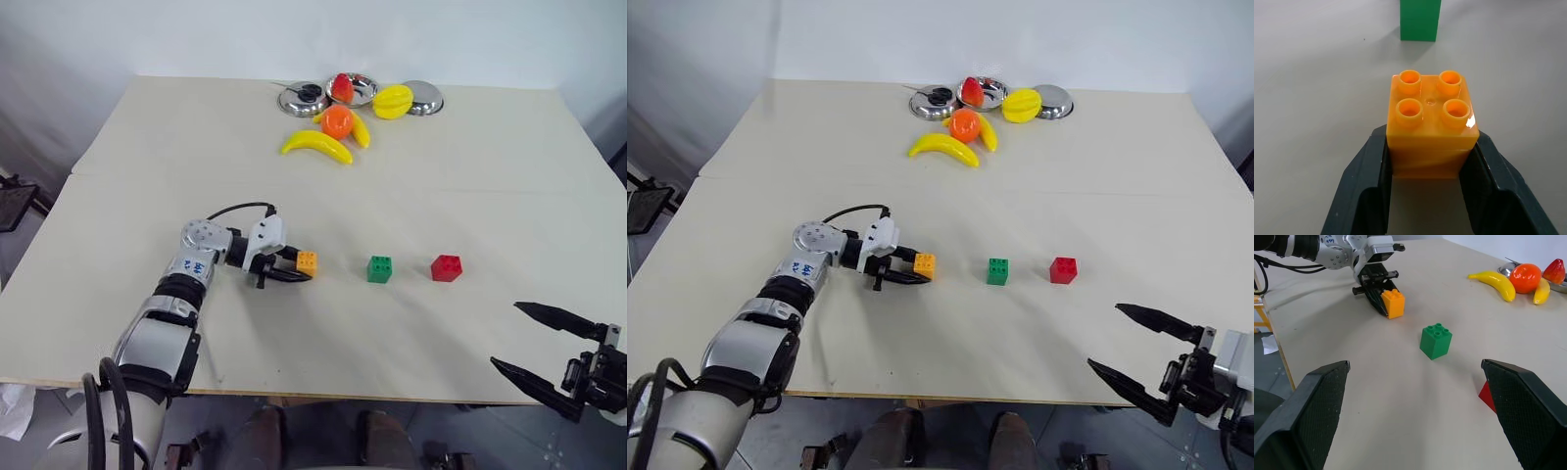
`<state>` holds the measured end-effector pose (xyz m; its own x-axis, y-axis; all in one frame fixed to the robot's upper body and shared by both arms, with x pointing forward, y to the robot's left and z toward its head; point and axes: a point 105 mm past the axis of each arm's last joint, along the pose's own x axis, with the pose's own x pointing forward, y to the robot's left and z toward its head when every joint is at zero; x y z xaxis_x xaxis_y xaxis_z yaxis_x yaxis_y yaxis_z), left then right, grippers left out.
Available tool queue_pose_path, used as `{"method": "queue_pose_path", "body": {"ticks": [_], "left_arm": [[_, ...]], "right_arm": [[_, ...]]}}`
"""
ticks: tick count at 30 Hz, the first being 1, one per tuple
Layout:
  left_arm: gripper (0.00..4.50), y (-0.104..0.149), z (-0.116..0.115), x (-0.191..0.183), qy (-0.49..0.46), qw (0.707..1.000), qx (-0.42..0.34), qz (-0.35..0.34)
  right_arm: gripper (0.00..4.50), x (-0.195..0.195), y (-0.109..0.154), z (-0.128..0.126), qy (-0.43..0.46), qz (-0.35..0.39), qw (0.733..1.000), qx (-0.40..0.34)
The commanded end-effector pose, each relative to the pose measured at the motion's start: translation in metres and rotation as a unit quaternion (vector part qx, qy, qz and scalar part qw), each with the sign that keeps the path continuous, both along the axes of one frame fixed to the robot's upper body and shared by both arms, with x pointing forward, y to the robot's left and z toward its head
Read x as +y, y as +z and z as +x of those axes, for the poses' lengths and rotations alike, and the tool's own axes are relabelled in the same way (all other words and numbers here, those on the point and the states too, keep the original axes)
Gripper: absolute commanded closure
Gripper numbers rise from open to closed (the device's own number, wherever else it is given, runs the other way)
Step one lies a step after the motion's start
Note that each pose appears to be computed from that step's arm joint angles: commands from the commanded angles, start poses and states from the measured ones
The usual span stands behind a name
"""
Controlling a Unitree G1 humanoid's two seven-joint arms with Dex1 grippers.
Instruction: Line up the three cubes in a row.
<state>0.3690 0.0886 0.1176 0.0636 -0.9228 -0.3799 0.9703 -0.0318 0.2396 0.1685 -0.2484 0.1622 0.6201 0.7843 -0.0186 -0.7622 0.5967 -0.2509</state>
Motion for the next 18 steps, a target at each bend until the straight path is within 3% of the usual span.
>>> {"method": "queue_pose_path", "body": {"ticks": [1,12,18], "left_arm": [[2.99,0.006,0.003,-0.006,-0.012,1.000,-0.013,0.010],[2.99,0.005,0.008,-0.008,0.009,1.000,-0.006,0.013],[1.11,0.014,0.015,-0.002,0.040,0.999,-0.023,-0.023]], "right_arm": [[0.00,0.001,0.002,-0.001,0.001,0.003,1.000,-0.008],[0.00,0.003,0.000,-0.003,-0.002,0.006,1.000,-0.011],[0.00,0.004,-0.001,-0.002,-0.003,0.009,1.000,-0.011]]}}
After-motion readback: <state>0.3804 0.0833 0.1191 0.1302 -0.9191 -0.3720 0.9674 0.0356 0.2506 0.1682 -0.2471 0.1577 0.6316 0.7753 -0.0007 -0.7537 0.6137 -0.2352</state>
